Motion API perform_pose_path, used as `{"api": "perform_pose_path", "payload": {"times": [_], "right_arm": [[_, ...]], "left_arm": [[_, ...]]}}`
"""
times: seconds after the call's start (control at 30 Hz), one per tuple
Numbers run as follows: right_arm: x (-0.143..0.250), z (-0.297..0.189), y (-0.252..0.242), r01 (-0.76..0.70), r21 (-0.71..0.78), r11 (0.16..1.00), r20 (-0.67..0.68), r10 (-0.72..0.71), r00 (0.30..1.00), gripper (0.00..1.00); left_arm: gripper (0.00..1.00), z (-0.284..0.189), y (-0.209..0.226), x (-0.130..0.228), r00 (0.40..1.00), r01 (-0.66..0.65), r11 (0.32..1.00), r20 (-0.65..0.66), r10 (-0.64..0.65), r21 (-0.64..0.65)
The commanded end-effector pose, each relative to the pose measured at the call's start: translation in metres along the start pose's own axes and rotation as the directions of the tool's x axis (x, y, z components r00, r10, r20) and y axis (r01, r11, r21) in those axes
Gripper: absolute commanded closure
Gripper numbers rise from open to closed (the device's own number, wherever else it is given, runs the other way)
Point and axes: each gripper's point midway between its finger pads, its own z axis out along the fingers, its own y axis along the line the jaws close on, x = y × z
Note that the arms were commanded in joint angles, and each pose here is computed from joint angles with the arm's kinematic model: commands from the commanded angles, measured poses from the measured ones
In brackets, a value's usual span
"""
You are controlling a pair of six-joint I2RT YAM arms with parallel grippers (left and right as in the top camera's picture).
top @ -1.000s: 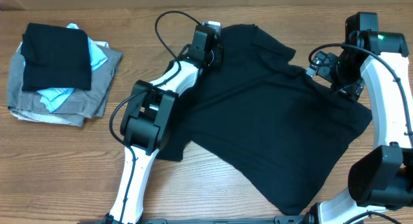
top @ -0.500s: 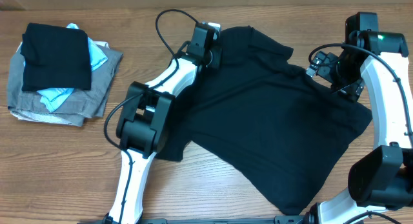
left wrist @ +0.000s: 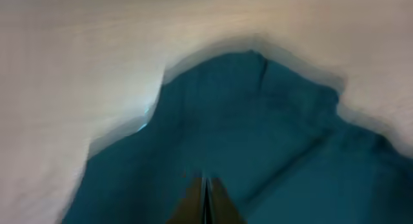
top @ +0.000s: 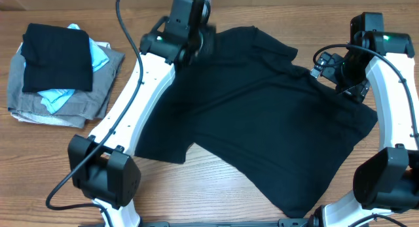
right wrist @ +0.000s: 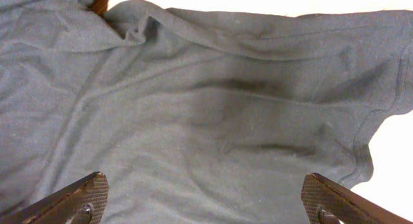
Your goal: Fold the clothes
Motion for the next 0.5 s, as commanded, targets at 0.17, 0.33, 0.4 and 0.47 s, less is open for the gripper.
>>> {"api": "perform_pose_path", "payload": {"times": [0.17,0.33,0.4,0.47], "right_arm": [[-0.001,0.0,0.0,0.002,0.002,1.0,0.005,-0.002,1.0,0.0],[-0.001,0.0,0.0,0.002,0.002,1.0,0.005,-0.002,1.0,0.0],[-0.001,0.0,0.0,0.002,0.002,1.0,0.005,-0.002,1.0,0.0],[-0.001,0.0,0.0,0.002,0.002,1.0,0.005,-0.002,1.0,0.0]], "left_arm": [[0.96,-0.014,0.022,0.12,0.892,-0.009,0.984,-0.446,-0.073,-0.179],[0.96,-0.052,0.034,0.138,0.867,-0.022,0.955,-0.481,-0.128,-0.294],[0.96,-0.063,0.039,0.141,0.863,-0.03,0.951,-0.488,-0.13,-0.307],[0.96,-0.072,0.046,0.146,0.859,-0.025,0.948,-0.492,-0.142,-0.318]]}}
